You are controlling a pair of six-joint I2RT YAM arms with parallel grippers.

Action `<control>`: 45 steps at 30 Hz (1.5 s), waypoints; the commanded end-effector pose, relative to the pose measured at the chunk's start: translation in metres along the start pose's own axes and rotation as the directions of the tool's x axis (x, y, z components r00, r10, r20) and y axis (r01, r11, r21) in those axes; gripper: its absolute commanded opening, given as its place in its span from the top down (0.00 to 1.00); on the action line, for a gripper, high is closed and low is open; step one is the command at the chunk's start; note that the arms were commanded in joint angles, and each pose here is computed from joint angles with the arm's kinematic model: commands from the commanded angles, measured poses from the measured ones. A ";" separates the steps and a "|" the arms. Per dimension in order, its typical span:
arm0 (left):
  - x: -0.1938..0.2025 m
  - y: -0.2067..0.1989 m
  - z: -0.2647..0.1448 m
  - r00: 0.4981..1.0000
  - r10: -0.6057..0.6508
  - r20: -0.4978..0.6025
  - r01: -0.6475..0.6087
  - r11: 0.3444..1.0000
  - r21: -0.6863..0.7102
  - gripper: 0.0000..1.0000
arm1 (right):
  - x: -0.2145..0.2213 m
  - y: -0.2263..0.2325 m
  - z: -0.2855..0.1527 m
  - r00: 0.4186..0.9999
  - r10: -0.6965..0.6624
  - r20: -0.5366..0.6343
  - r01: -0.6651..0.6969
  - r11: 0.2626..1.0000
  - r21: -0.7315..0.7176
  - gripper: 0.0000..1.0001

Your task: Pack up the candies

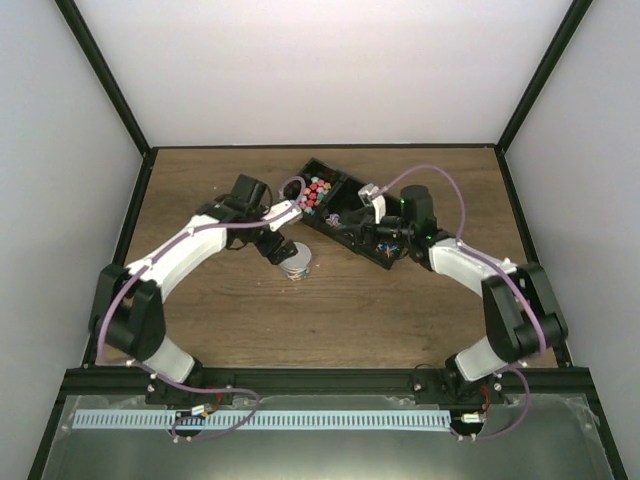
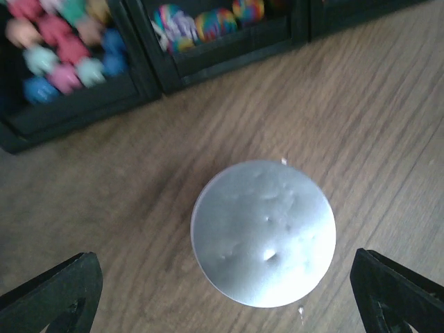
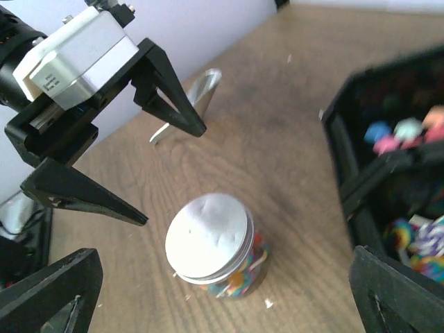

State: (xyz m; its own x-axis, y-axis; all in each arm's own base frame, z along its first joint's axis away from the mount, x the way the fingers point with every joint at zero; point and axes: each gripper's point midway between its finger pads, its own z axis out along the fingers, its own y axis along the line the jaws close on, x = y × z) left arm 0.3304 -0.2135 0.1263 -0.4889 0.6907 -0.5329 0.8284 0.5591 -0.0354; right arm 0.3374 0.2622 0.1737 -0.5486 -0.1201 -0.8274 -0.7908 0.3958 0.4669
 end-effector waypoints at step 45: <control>0.043 -0.045 0.056 0.977 0.199 -0.077 -0.171 0.946 0.275 0.01 | 0.116 0.038 0.048 0.876 -0.454 0.165 0.451 0.891 0.055 0.00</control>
State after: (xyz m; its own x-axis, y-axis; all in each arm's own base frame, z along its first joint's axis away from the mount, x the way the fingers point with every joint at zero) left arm 0.2934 -0.2349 0.0688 -0.3228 0.8123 -0.4857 0.9457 0.2980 -0.1301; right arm 0.2550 0.2954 0.0629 -0.1780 -0.1751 -0.9683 -0.9190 0.3815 0.1000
